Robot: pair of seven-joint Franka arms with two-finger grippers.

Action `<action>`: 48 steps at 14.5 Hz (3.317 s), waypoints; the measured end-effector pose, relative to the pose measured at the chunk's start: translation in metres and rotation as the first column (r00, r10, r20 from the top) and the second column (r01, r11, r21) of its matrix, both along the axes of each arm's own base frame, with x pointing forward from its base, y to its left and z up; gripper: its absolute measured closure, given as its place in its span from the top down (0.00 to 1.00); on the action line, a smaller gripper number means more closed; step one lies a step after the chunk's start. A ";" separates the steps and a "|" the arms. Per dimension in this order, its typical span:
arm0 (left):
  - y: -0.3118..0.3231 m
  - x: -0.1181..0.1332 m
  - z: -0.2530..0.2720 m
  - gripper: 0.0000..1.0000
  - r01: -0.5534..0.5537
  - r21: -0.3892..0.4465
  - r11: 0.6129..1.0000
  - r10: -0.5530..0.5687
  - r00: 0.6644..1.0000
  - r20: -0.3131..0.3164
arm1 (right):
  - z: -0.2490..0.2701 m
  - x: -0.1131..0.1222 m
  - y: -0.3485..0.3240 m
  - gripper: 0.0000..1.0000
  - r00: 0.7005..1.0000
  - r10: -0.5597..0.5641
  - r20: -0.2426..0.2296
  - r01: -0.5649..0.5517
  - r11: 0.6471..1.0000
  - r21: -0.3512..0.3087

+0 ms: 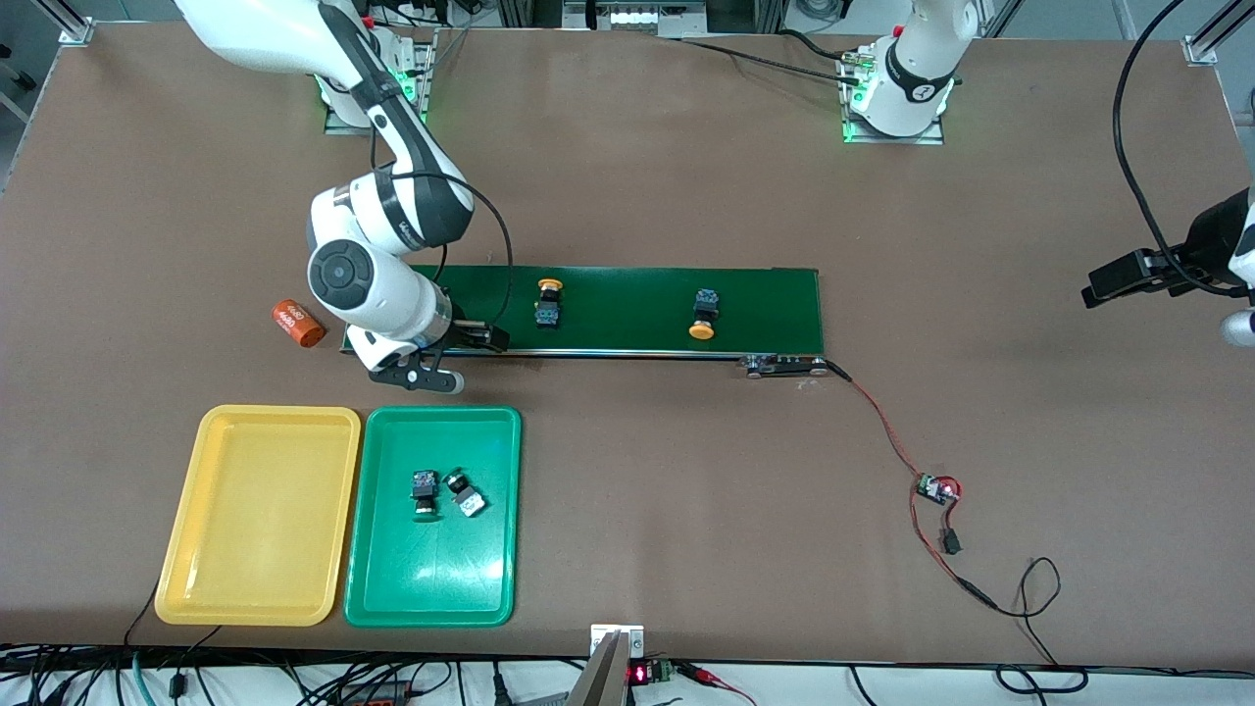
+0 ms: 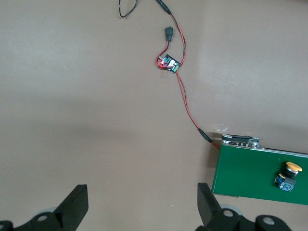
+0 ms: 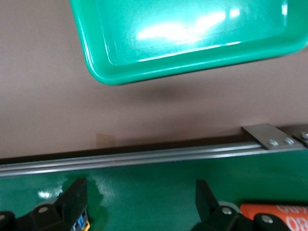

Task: Sort buttons by color to trays
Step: 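Move the right gripper to the belt and grasp an orange button, then carry the orange button into the yellow tray and open the right gripper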

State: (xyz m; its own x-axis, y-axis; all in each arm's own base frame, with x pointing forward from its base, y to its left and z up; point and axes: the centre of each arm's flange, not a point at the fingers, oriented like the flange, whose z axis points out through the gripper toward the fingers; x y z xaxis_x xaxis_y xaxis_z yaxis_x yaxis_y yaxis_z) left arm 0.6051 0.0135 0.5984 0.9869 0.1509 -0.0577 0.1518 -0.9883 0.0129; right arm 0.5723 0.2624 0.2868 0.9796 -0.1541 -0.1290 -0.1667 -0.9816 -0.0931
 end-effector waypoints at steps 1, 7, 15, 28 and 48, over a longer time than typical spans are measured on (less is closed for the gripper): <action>-0.001 0.000 0.000 1.00 0.011 -0.001 1.000 -0.011 1.000 0.000 | 0.003 -0.003 -0.003 1.00 1.000 -0.002 0.000 0.002 1.000 -0.002; 0.004 0.000 0.000 1.00 0.038 -0.002 0.999 -0.038 0.999 0.001 | 0.000 -0.029 -0.014 1.00 1.000 -0.008 0.029 0.009 1.000 -0.003; -0.001 -0.005 0.009 1.00 0.047 0.002 0.999 -0.047 0.999 0.011 | 0.006 -0.087 -0.009 1.00 0.998 -0.046 0.050 0.046 0.999 -0.002; -0.002 -0.007 0.010 1.00 0.085 0.034 0.996 -0.085 0.996 0.005 | -0.036 -0.104 0.017 1.00 0.994 0.071 0.085 -0.072 0.997 0.005; 0.008 -0.007 0.008 1.00 0.072 0.036 0.997 -0.072 0.997 0.001 | 0.020 0.012 -0.063 0.41 0.943 0.155 0.294 -0.159 0.987 -0.010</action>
